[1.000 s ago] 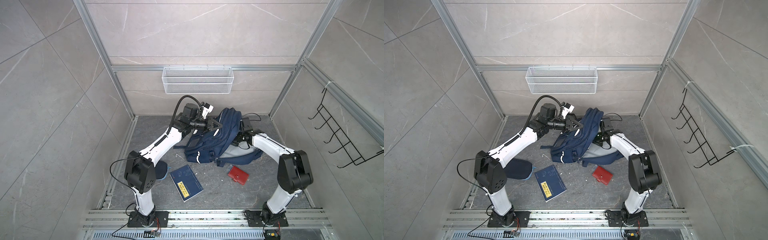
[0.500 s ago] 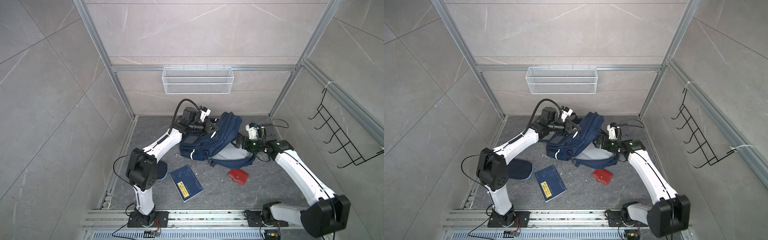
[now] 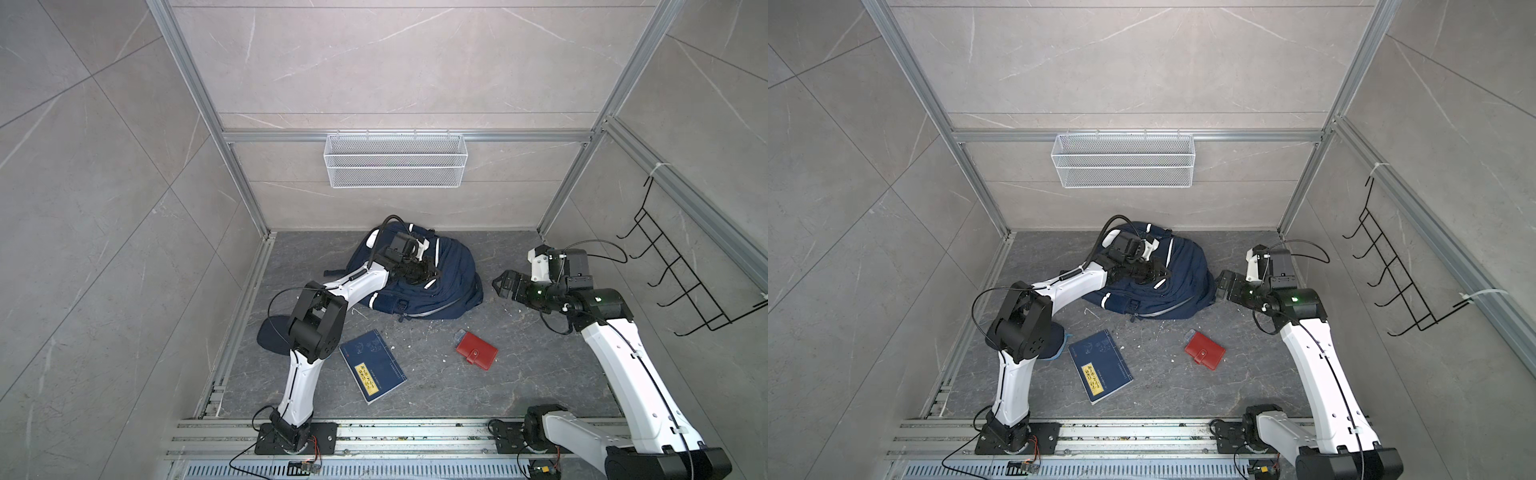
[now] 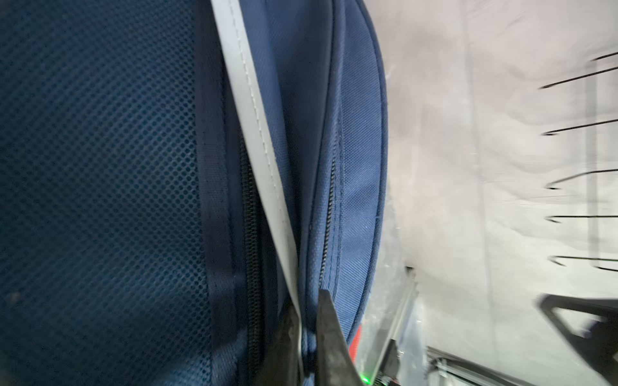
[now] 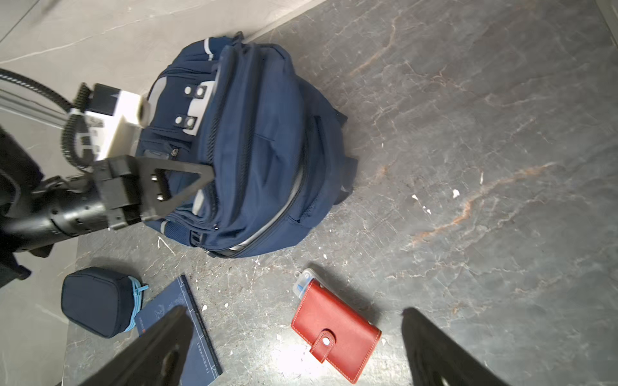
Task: Pack books, pencil case, and school supplies into a backpack
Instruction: Close the student bag at the top-center of the table, then pick up the book from the center of the table.
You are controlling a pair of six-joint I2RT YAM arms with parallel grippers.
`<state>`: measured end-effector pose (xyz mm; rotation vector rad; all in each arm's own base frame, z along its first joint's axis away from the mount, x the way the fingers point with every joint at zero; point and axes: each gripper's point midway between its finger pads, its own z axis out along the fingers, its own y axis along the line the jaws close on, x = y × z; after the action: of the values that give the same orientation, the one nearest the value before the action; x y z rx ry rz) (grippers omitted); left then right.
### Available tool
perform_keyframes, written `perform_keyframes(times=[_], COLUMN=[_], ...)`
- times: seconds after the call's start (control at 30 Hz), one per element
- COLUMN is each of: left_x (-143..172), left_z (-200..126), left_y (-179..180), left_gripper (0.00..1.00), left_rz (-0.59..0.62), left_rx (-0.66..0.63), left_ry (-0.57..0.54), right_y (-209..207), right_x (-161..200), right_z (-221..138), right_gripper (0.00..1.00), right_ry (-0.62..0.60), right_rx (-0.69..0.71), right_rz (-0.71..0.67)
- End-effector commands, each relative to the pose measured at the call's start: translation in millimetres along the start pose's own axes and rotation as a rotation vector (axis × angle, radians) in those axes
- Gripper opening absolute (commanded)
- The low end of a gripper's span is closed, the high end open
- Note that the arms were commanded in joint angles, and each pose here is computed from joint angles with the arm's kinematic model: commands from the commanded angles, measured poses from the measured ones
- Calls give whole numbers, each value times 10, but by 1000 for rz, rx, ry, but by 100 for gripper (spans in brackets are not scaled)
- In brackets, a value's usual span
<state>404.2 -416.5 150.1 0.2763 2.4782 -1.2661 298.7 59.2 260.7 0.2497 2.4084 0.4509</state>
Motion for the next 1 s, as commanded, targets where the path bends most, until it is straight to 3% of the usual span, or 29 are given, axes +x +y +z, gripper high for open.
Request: perform_keyframes(times=[0.0, 0.17, 0.27, 0.37, 0.5, 0.63, 0.8, 0.97], left_x=[-186, -41, 280, 803, 1629, 2240, 2581, 2721], left_z=[-255, -769, -1145, -1524, -2021, -2371, -2512, -2377], left_y=[-235, -323, -276, -73, 377, 770, 1148, 1411], left_gripper=[12, 46, 68, 82, 87, 87, 87, 85], left_rz=[67, 68, 31, -60, -249, -408, -513, -581], left_rx=[-41, -136, -210, -320, -496, -601, -651, -666], left_ry=[-76, -101, -87, -62, -38, -70, -134, -159], right_y=[132, 349, 584, 850, 1210, 1509, 1909, 2091], right_x=[-42, 87, 259, 454, 789, 1124, 1672, 2097], right_z=[-17, 51, 143, 287, 529, 713, 990, 1350], right_gripper=[99, 99, 99, 99, 98, 99, 97, 96], right_ry=[13, 75, 138, 211, 342, 451, 589, 686], right_rx=[-57, -105, -148, -222, -325, -407, -545, -569], right_rz=[-63, -161, -237, -291, -365, -427, -482, -500])
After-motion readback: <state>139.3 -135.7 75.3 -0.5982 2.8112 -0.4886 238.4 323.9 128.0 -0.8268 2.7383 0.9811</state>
